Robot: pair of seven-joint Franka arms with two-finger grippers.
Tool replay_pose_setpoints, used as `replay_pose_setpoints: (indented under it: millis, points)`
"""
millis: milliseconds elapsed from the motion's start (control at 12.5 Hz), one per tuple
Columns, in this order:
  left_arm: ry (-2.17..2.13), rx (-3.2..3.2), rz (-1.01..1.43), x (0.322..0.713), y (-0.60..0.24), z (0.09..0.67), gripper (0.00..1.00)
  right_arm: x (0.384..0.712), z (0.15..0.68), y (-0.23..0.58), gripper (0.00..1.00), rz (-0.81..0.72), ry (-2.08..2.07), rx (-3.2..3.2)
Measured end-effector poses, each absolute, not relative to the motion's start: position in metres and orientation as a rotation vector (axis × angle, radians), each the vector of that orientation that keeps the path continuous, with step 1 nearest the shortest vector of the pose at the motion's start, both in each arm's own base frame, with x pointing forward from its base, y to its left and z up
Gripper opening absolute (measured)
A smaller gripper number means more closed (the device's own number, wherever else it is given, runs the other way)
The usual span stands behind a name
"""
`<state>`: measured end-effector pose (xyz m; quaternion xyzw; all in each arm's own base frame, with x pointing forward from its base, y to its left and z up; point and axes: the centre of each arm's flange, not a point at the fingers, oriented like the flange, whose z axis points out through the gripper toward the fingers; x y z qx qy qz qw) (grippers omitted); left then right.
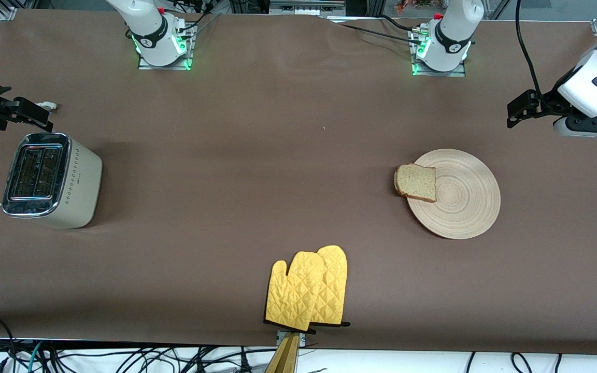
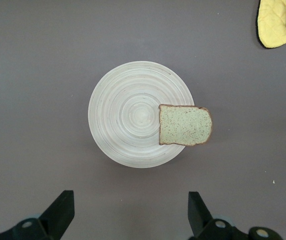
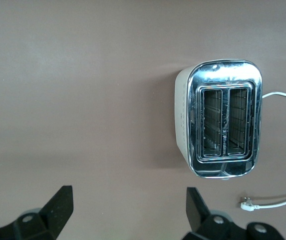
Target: Move plate and put bread in toaster
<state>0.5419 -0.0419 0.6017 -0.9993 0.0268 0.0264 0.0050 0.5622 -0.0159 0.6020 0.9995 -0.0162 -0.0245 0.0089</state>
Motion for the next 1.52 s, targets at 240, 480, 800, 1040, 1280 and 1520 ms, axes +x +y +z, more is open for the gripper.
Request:
replay_pose_setpoints:
  millis: [240,480,800,1040,1280,1520]
  points:
    - [0.084,-3.129,0.083,0.5419,-0.0419,0.6017,1.0,0.5622,0.602,-0.0159,1.0,-0.077,-0.05,3.122]
    - [0.084,-3.129,0.083,0.5419,-0.0419,0.6016,1.0,0.5621,0.602,-0.0159,1.0,-0.077,-0.05,3.122]
    - [0.084,-3.129,0.084,0.5421,-0.0419,0.6014,1.0,0.5621,0.6019,-0.0157,1.0,-0.078,-0.05,3.122]
    - [0.084,-3.129,0.084,0.5421,-0.0419,0.6014,1.0,0.562,0.6018,-0.0155,1.0,-0.08,-0.049,3.122]
    - [0.084,-3.129,0.081,0.5423,-0.042,0.6015,1.0,0.5619,0.6017,-0.0154,1.0,-0.081,-0.049,3.122]
    - [0.086,-3.13,0.065,0.5436,-0.0428,0.602,1.0,0.5618,0.6017,-0.0154,1.0,-0.082,-0.049,3.122]
